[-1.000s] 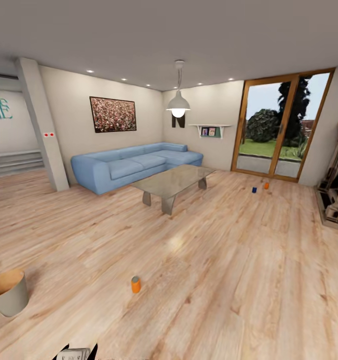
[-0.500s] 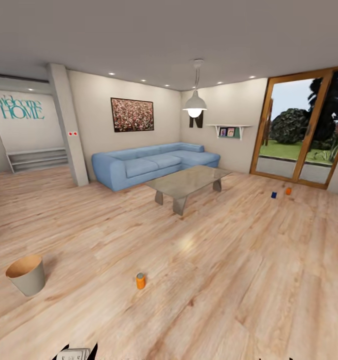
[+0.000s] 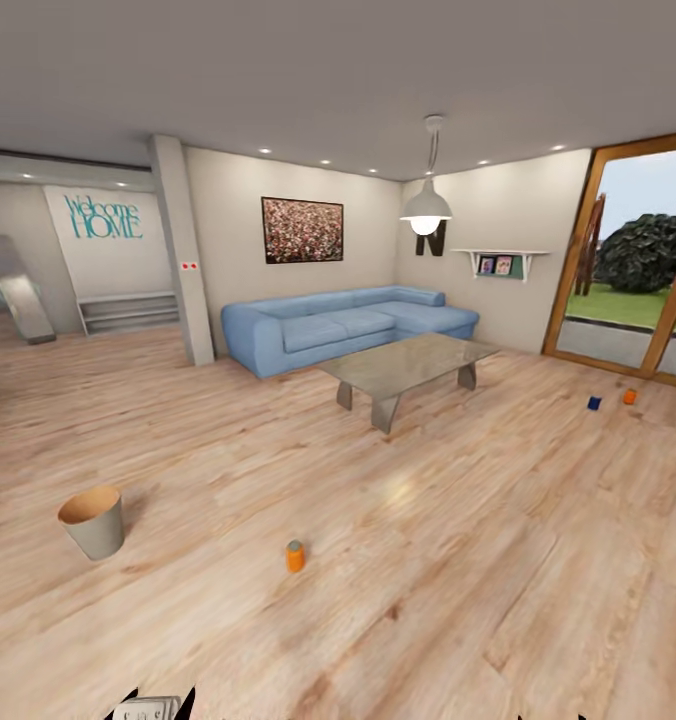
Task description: Put the three can of soda from the living room inside the tash can in the kitchen.
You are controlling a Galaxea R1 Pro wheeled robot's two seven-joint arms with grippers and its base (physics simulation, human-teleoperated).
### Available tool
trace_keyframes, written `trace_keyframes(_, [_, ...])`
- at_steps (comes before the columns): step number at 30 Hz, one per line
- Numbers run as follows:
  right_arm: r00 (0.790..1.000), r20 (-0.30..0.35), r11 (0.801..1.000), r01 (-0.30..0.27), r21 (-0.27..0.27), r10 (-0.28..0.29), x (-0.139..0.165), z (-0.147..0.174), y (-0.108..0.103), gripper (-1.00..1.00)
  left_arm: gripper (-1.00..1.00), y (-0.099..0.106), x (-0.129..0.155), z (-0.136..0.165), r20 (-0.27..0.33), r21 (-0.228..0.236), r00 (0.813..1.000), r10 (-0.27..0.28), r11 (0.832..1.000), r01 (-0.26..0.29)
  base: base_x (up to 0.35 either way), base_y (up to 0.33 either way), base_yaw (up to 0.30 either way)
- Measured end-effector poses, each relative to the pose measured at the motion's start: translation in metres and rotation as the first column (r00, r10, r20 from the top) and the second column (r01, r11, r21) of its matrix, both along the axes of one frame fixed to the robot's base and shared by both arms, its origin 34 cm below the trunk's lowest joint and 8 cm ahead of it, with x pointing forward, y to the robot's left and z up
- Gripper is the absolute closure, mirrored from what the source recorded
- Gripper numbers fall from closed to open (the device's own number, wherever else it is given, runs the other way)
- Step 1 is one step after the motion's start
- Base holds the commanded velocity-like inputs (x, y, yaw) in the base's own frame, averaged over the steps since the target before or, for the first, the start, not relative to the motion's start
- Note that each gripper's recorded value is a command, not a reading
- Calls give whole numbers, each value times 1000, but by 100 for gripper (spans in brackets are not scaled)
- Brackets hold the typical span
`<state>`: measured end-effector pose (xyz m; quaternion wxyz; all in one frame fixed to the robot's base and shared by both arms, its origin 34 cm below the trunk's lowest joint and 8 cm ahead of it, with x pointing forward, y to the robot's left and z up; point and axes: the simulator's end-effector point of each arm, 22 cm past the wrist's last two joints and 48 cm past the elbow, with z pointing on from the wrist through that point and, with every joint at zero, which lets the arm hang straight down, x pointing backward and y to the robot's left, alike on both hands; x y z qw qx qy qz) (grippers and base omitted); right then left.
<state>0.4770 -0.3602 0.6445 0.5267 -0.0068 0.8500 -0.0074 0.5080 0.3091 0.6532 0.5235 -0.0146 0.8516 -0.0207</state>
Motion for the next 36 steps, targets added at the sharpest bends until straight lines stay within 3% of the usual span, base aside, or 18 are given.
trace_keyframes(36, [1000,-13,1000,0,3,0,2,-5,1,-100,-100,0,-2,-4,-11,1,1000,-1,1000,1,0,-93,244])
